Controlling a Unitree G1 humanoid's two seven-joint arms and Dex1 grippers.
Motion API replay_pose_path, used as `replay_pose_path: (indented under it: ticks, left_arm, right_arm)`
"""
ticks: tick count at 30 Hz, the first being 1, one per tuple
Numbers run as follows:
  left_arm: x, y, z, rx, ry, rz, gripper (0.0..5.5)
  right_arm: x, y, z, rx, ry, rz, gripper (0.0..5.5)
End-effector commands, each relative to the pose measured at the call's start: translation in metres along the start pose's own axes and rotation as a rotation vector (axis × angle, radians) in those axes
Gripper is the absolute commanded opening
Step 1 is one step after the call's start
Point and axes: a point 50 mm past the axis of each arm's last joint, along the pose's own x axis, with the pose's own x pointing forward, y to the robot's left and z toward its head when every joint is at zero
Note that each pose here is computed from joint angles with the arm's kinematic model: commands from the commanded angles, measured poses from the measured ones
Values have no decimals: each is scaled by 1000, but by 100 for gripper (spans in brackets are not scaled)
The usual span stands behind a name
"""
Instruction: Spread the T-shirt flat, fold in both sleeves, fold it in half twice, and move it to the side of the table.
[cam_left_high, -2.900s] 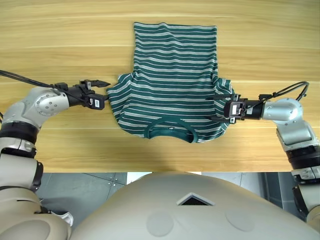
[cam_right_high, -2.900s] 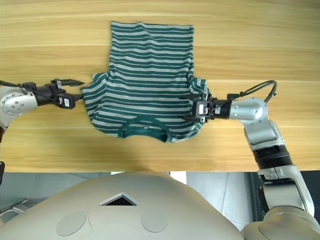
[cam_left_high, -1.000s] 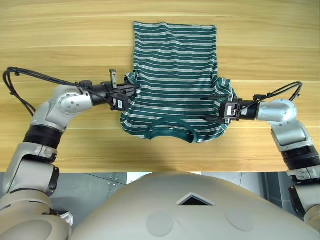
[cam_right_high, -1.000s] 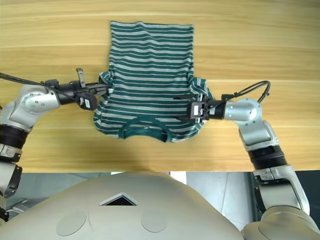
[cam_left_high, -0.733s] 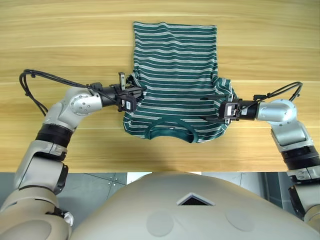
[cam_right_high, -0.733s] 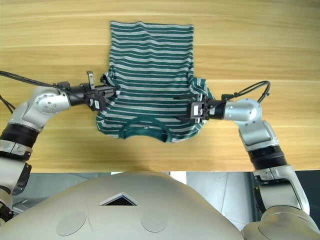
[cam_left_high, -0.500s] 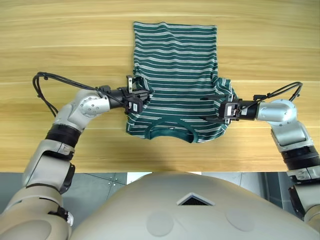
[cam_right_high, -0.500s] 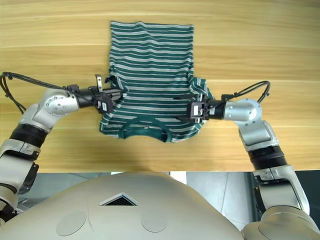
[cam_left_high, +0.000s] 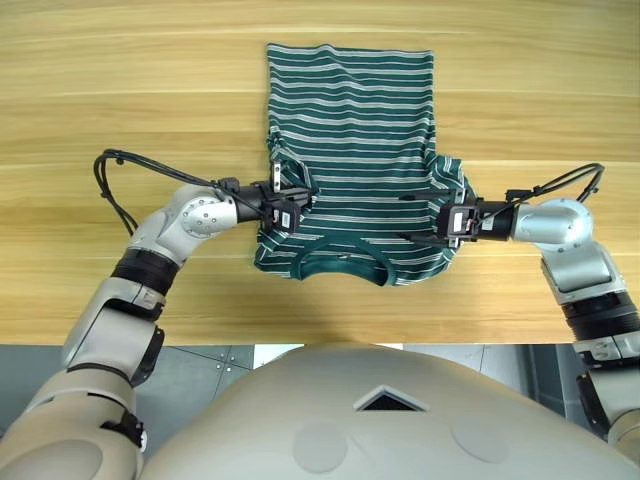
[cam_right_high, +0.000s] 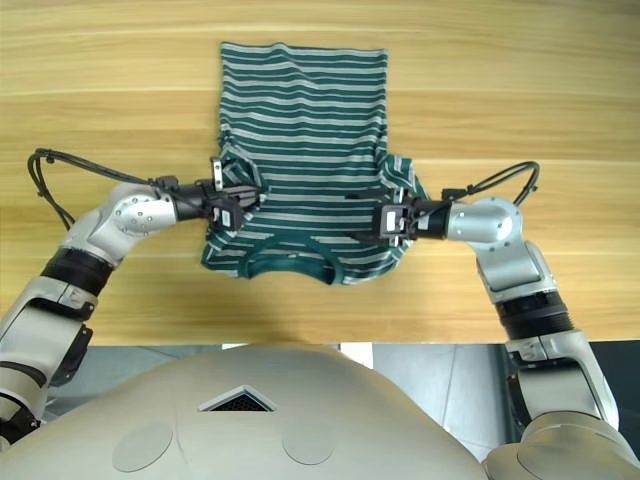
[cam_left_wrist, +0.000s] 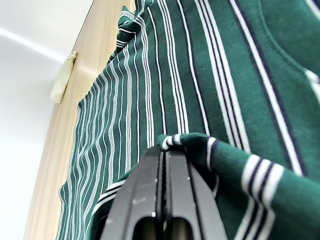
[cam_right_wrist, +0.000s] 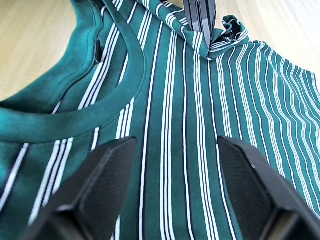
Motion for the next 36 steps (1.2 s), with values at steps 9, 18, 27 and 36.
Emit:
replay_pose_path:
  ticks: [9, 18, 27, 36]
  left_arm:
    - [-4, -13, -2, -80, -1, -88, 104]
    - [-3, 15, 2, -78, -57, 97, 234]
    - [-36, 48, -7, -90, -45, 294, 366]
    - [-75, 38, -43, -102, 176, 255, 519]
  right_arm:
    - [-1, 1, 2, -10, -2, -3, 297]
    - [1, 0, 2, -9, -6, -6, 297]
    - [2, -1, 3, -9, -11, -10, 297]
    - [3, -2, 4, -11, -13, -11, 297]
